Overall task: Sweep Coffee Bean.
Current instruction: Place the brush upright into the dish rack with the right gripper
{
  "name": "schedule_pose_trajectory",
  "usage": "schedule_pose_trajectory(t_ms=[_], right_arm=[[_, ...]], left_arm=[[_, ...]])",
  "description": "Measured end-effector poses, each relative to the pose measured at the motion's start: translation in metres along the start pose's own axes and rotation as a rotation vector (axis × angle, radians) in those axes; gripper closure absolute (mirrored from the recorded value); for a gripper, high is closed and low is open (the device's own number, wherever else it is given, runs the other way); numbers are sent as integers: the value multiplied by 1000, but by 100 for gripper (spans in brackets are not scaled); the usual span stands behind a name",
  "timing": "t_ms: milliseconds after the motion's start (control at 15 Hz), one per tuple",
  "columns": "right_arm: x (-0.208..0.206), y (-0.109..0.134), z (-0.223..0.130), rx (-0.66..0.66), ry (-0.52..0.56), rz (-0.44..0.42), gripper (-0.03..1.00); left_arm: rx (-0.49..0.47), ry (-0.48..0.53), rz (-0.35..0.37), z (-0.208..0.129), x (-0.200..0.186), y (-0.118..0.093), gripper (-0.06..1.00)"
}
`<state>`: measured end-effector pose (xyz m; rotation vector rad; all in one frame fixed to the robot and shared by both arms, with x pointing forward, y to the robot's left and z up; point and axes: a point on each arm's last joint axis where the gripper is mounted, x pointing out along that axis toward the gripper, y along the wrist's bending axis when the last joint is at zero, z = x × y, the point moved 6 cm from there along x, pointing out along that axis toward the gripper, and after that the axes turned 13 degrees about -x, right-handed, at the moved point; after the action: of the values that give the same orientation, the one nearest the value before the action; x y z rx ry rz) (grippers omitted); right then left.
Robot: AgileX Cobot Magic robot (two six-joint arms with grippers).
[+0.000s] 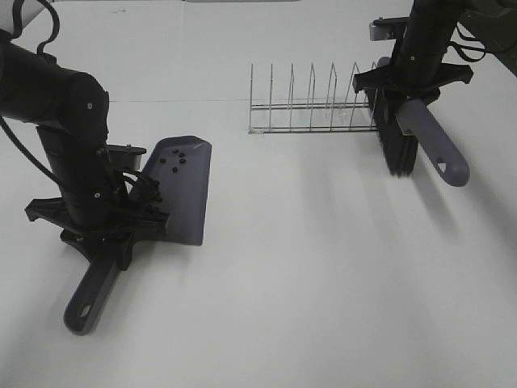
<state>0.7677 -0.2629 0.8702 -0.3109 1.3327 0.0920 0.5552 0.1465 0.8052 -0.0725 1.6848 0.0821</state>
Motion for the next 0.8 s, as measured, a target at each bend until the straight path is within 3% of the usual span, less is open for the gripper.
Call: schedule_pose_trajectory(t_ms=[400, 667, 733, 800], right_arm=[[6, -10, 22, 2, -81, -42, 71], [12, -17, 19, 28, -68, -34, 71], [13, -17, 18, 35, -65, -27, 70], [13, -17, 18, 40, -65, -23, 63]], left_arm=[[0, 0, 0, 0, 0, 0, 62], [0, 0, 0, 0, 0, 0, 62], [0, 0, 0, 0, 0, 0, 62], [0, 0, 0, 0, 0, 0, 62]])
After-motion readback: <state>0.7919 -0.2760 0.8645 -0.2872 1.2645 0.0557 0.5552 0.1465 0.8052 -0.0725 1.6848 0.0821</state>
